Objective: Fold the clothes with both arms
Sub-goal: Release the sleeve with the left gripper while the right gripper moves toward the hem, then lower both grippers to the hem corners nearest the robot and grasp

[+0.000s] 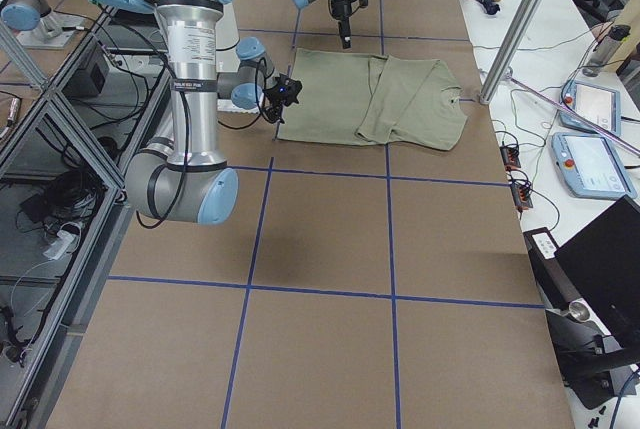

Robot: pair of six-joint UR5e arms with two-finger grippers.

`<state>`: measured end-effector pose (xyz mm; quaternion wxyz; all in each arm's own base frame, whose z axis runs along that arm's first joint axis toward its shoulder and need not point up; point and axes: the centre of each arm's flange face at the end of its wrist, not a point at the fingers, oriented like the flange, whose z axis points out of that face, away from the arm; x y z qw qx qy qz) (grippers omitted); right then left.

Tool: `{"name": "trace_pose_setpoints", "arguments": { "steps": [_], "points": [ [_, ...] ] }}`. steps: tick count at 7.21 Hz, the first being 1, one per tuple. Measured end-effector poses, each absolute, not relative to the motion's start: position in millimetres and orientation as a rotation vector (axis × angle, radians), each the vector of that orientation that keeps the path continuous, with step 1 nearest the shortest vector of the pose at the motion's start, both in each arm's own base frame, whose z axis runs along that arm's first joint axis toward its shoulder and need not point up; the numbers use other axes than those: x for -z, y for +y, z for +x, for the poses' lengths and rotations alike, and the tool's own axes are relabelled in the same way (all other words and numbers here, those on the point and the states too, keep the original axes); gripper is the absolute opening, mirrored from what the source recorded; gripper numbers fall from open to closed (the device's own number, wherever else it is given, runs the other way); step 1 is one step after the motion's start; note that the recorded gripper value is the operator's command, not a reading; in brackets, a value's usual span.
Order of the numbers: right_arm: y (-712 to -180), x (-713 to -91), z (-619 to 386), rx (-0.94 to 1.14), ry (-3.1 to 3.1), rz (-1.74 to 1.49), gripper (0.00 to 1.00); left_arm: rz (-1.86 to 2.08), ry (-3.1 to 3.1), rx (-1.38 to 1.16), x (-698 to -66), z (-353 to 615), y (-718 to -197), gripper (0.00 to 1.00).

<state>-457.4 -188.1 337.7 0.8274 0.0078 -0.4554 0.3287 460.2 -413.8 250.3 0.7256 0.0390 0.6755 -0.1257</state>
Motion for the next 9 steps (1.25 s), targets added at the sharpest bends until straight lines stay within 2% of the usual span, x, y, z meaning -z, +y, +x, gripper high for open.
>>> {"name": "trace_pose_setpoints", "arguments": {
  "steps": [3, 5, 6, 7, 9],
  "points": [
    [-181, -364, -468, -0.716, -0.916, 0.026, 0.85, 0.1, 1.497, 0.335, -256, 466, -413, 0.99],
    [-181, -374, -473, -0.714, -0.895, 0.031, 0.73, 0.106, 1.495, 0.335, -262, 466, -412, 0.99],
    [-181, -376, -475, -0.714, -0.891, 0.032, 0.71, 0.107, 1.495, 0.334, -263, 466, -411, 0.99],
    [-181, -377, -475, -0.713, -0.888, 0.032, 0.58, 0.107, 1.498, 0.335, -262, 466, -411, 0.99],
    [-180, -380, -474, -0.712, -0.881, 0.031, 0.21, 0.107, 1.51, 0.334, -256, 465, -411, 0.99]
  ]
}}
